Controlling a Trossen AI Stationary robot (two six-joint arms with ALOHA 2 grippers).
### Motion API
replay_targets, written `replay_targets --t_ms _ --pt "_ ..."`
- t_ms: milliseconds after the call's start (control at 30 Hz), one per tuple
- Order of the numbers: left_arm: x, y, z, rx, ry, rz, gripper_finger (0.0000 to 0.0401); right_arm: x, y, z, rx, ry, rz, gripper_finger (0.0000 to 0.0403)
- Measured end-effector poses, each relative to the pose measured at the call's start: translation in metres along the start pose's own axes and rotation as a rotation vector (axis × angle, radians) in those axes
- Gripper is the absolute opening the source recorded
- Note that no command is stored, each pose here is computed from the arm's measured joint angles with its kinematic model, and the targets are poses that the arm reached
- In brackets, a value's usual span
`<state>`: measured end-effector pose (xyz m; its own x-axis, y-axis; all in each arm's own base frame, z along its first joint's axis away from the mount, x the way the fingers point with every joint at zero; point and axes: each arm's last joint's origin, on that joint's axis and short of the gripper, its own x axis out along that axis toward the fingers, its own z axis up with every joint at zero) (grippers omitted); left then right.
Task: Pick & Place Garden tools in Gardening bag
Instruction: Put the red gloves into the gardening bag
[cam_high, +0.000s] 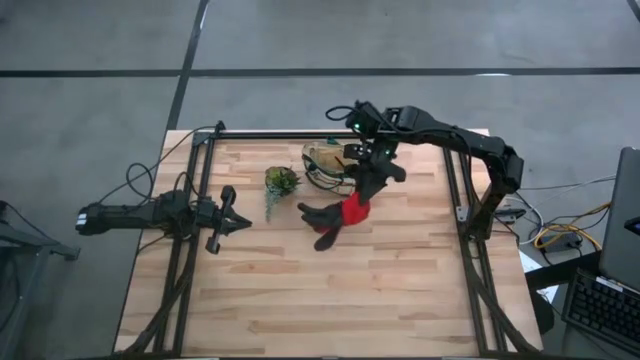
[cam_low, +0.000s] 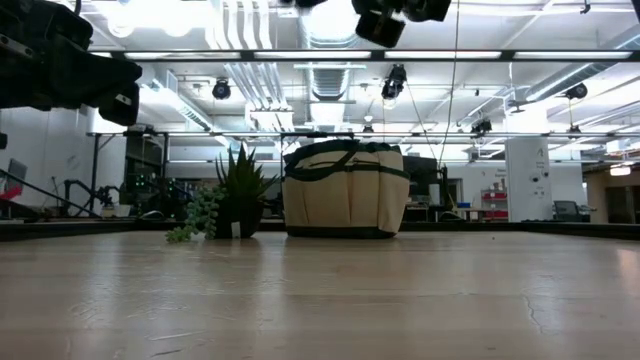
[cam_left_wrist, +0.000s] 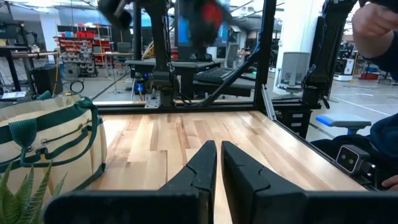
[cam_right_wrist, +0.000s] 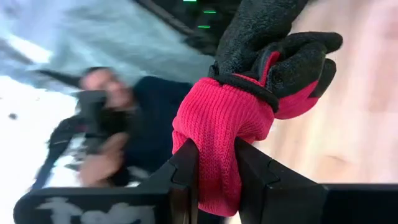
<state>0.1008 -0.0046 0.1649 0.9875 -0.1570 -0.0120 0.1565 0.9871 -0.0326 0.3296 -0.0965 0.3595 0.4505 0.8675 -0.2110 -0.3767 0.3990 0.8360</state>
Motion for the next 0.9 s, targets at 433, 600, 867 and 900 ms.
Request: replay_targets --t_ms 433,600,867,900 --pt "0.0 0.0 0.0 0.0 0.0 0.0 0.0028 -0.013 0.003 0.017 -0.065 -0.057 -0.713 0.0063" --pt "0.0 0.0 0.0 0.0 0.0 0.0 0.0028 -0.02 0.01 0.024 -0.125 -0.082 -0.992 0.0063" --pt "0.0 0.0 0.0 0.0 0.0 0.0 0.0028 -0.022 0.013 0.026 -0.233 -0.024 -1.293 0.0063" --pt "0.0 0.0 0.0 0.0 0.0 0.0 0.0028 -0.021 0.012 0.025 -0.242 -0.007 -1.292 0.0063"
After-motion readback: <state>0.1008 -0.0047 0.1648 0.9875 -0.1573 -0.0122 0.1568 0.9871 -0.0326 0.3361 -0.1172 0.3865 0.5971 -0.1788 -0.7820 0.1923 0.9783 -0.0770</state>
